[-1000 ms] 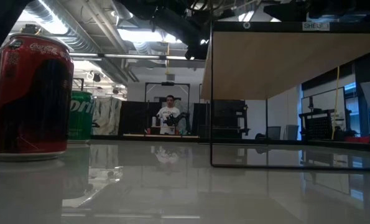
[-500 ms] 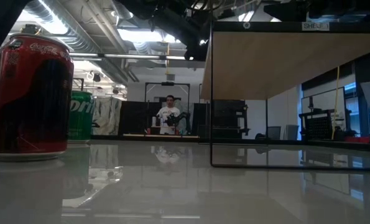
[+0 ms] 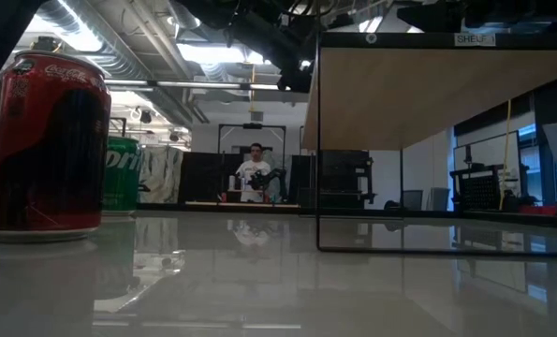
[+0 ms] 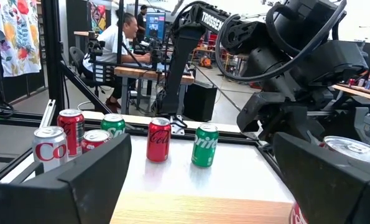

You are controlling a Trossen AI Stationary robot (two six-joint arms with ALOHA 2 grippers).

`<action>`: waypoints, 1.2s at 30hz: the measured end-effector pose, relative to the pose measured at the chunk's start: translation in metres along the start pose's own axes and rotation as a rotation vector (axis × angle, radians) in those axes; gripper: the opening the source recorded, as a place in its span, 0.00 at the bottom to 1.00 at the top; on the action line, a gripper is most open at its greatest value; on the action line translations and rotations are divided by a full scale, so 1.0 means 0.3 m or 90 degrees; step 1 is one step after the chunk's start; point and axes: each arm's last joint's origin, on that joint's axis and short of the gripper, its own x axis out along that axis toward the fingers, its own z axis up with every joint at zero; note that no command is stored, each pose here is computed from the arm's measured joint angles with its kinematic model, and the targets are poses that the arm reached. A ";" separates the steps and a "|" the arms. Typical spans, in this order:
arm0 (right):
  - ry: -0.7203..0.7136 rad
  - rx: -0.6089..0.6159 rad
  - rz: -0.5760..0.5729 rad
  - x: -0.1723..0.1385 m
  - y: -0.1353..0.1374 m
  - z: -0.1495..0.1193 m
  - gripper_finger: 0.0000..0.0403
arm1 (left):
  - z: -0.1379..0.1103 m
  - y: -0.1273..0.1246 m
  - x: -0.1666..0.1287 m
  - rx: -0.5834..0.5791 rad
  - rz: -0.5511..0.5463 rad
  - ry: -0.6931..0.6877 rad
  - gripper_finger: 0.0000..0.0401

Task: Place canned beverage on shelf
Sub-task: Put the right red white soda can on the shelf, then put the red white soda can on the shelf aligned with the other red white soda can

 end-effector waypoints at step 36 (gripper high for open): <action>0.000 0.000 0.000 0.000 0.000 0.000 0.96 | 0.001 -0.002 -0.001 -0.015 0.008 -0.001 0.99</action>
